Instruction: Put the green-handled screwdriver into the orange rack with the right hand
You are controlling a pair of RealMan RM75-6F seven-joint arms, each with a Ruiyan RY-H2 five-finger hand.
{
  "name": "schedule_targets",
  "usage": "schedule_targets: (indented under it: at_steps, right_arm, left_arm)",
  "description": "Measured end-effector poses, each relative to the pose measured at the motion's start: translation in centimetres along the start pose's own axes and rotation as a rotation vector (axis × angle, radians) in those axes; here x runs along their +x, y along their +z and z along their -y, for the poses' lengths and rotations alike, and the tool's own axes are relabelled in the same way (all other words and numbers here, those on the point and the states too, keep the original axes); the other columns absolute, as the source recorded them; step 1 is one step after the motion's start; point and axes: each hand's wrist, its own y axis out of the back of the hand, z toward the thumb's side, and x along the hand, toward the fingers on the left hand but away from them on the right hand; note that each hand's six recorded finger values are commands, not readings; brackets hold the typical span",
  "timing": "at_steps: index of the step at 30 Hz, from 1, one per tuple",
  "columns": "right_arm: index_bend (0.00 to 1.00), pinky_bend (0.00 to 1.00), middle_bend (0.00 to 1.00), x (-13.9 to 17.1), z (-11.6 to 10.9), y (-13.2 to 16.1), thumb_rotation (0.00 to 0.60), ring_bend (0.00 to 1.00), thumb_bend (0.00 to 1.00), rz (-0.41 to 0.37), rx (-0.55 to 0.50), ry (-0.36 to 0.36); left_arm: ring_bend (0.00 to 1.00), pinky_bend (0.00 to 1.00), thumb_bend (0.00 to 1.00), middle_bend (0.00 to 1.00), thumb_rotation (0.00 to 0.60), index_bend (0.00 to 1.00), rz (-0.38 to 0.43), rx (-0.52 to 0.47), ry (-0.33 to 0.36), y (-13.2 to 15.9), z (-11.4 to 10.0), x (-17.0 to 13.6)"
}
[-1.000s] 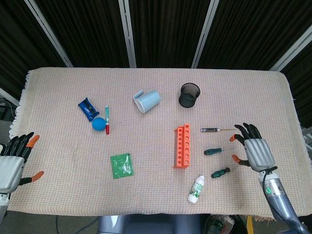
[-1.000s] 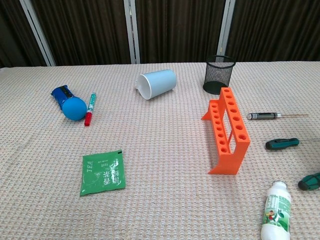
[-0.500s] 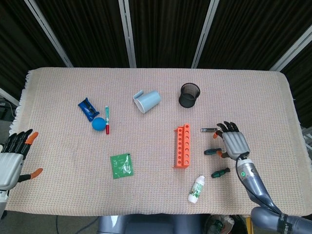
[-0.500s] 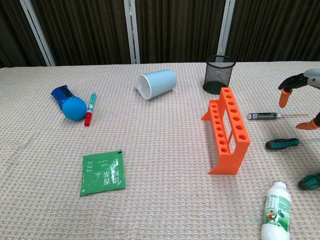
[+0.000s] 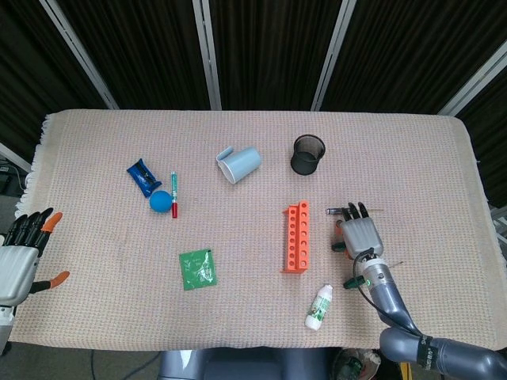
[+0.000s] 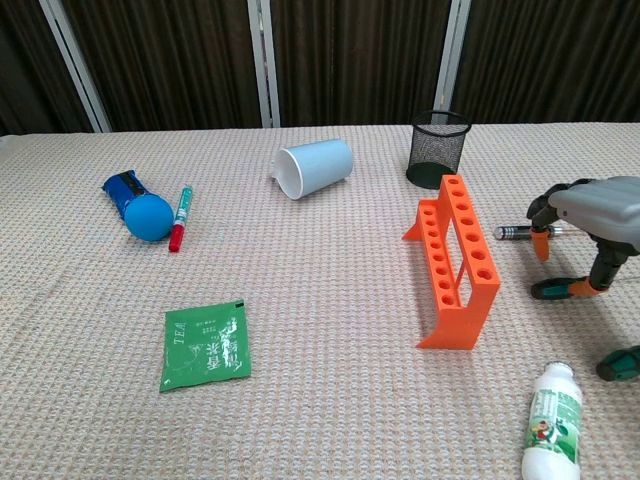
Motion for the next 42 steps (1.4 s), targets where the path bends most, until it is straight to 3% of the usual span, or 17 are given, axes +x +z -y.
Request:
schedule_targets:
  at_steps: [11, 42]
  right_arm:
    - [0.46, 0.00, 0.14, -0.4, 1.0, 1.2, 0.600, 0.00, 0.18, 0.009, 0.068, 0.035]
    - [0.53, 0.00, 0.18, -1.2, 1.4, 2.0, 0.600, 0.00, 0.21, 0.009, 0.056, 0.063]
  left_arm:
    - [0.00, 0.00, 0.04, 0.00, 0.600, 0.06, -0.008, -0.006, -0.004, -0.3, 0.3, 0.1]
    - [0.00, 0.00, 0.04, 0.00, 0.600, 0.06, -0.020, -0.010, -0.014, -0.7, 0.7, 0.4]
